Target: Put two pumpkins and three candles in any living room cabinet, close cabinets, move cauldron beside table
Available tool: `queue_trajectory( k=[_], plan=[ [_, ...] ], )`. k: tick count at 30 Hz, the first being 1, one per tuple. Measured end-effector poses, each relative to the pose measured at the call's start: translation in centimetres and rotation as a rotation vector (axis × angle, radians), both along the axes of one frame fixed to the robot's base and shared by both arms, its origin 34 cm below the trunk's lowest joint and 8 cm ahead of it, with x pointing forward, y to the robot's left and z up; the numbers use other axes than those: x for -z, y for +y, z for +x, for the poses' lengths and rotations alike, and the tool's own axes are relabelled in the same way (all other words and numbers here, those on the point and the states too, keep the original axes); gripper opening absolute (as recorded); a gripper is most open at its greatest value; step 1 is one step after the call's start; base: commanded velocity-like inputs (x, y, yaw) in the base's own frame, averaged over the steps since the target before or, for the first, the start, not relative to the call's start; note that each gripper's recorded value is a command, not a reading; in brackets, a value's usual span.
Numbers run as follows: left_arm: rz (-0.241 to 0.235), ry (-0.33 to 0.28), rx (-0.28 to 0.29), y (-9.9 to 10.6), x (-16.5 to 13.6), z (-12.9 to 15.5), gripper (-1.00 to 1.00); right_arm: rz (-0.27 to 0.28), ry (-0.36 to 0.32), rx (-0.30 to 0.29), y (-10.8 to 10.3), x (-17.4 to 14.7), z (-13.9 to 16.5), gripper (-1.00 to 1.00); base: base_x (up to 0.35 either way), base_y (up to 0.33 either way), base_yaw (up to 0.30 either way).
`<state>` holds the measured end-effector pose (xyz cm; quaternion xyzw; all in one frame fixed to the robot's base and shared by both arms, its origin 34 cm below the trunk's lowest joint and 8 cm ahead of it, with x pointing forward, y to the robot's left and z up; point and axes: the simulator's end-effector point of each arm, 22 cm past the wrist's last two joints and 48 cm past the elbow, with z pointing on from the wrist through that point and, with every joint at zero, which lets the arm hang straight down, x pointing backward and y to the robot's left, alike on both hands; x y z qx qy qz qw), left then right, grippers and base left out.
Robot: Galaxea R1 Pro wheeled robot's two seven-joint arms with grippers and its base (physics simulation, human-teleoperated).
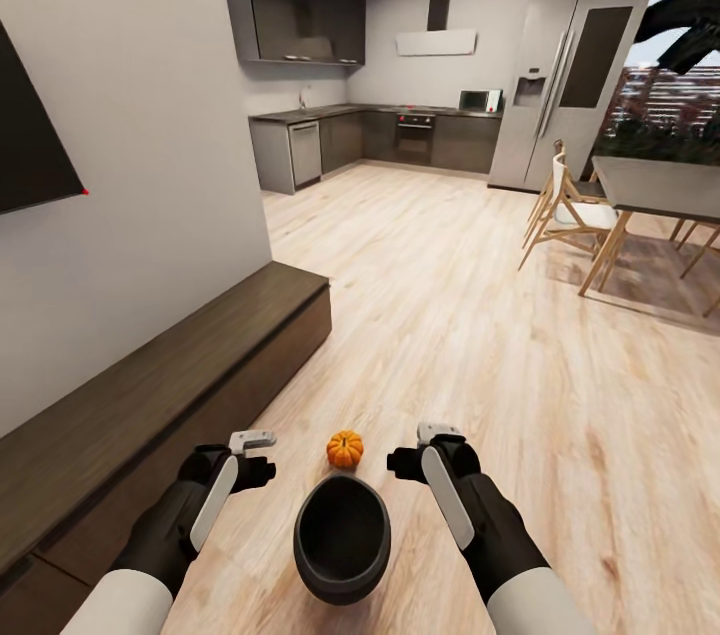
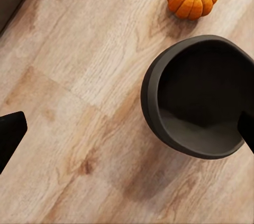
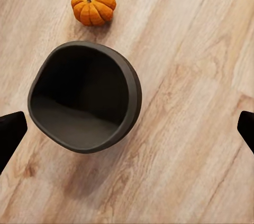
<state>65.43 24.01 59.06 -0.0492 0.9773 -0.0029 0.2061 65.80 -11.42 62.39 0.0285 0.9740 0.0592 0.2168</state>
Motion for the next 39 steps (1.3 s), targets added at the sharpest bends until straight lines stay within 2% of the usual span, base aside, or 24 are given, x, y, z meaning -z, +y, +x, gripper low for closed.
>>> queue_trajectory(
  k=[8, 11, 14, 26, 30, 35, 39],
  plan=[
    [-0.003, -0.001, -0.002, -0.1, 1.5, -0.2, 1.0, -0.009, 0.019, 0.012, -0.1, 3.4, -0.9, 1.0, 0.0, 0.0, 0.0],
    [-0.003, -0.023, -0.01, -0.1, 2.3, 0.1, 1.0, -0.011, 0.021, 0.014, -0.1, 4.2, -1.0, 1.0, 0.0, 0.0, 0.0],
    [-0.015, -0.018, -0.021, -1.1, 4.6, -0.7, 1.0, -0.012, 0.023, 0.015, -0.2, 5.0, -1.2, 1.0, 0.0, 0.0, 0.0],
    [-0.034, -0.031, -0.02, -2.4, 7.1, -0.9, 1.0, -0.02, -0.02, 0.046, -0.5, 7.9, -0.5, 1.0, 0.0, 0.0, 0.0],
    [-0.063, -0.068, -0.02, -4.5, 7.5, -0.3, 1.0, -0.021, -0.031, 0.054, -0.6, 8.8, -0.5, 1.0, 0.0, 0.0, 0.0],
    [-0.071, -0.077, -0.023, -4.8, 8.4, -0.3, 1.0, -0.021, -0.035, 0.055, -0.6, 9.8, -0.6, 1.0, 0.0, 0.0, 0.0],
    [-0.072, -0.077, -0.024, -4.8, 9.2, -0.5, 1.0, -0.03, -0.041, 0.024, 0.2, 10.6, -0.8, 1.0, 0.0, 0.0, 0.0]
  ],
)
